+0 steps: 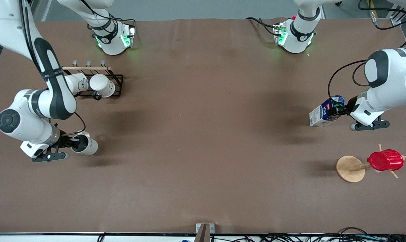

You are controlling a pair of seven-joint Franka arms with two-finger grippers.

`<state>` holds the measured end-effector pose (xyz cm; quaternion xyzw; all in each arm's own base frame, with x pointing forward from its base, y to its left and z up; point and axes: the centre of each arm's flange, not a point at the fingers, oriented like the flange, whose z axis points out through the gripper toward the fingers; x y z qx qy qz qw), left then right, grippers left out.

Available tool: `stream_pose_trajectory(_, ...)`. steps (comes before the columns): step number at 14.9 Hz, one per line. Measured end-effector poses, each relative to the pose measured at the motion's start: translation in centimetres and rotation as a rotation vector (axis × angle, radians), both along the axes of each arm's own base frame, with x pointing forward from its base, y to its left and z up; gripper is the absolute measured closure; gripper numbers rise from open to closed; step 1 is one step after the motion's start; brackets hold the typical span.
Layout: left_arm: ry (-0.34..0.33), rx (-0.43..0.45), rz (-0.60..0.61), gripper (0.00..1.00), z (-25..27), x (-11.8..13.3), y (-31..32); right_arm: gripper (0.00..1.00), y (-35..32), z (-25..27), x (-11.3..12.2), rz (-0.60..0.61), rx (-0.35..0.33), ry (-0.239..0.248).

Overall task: Place cup and milk on table
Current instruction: 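Grasp the grey mug rim with the right gripper and lift it, then carry the mug toward the table centre with the right gripper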

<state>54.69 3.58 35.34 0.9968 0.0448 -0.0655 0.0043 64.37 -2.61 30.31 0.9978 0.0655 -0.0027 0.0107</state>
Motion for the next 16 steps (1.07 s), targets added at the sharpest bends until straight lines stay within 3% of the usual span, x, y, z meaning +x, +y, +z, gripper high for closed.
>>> stream_pose_trajectory(3, 0.000, 0.014, -0.010, 0.09, 0.0, 0.0, 0.1, 0.96, 11.4, 4.7, -0.8, -0.068, 0.025, -0.020)
stream_pose_trajectory(6, 0.002, 0.014, -0.010, 0.09, 0.0, -0.1, 0.2, 0.96, 24.3, 5.7, -3.8, -0.164, -0.013, -0.068)
stream_pose_trajectory(11, 0.018, 0.015, -0.001, 0.09, -0.7, -0.5, 0.0, 0.96, 38.2, 1.3, -8.0, -0.351, -0.006, -0.076)
stream_pose_trajectory(16, 0.037, 0.014, 0.000, 0.12, -1.5, -1.2, 0.0, 0.96, 46.4, -3.5, -11.2, -0.364, 0.002, -0.050)
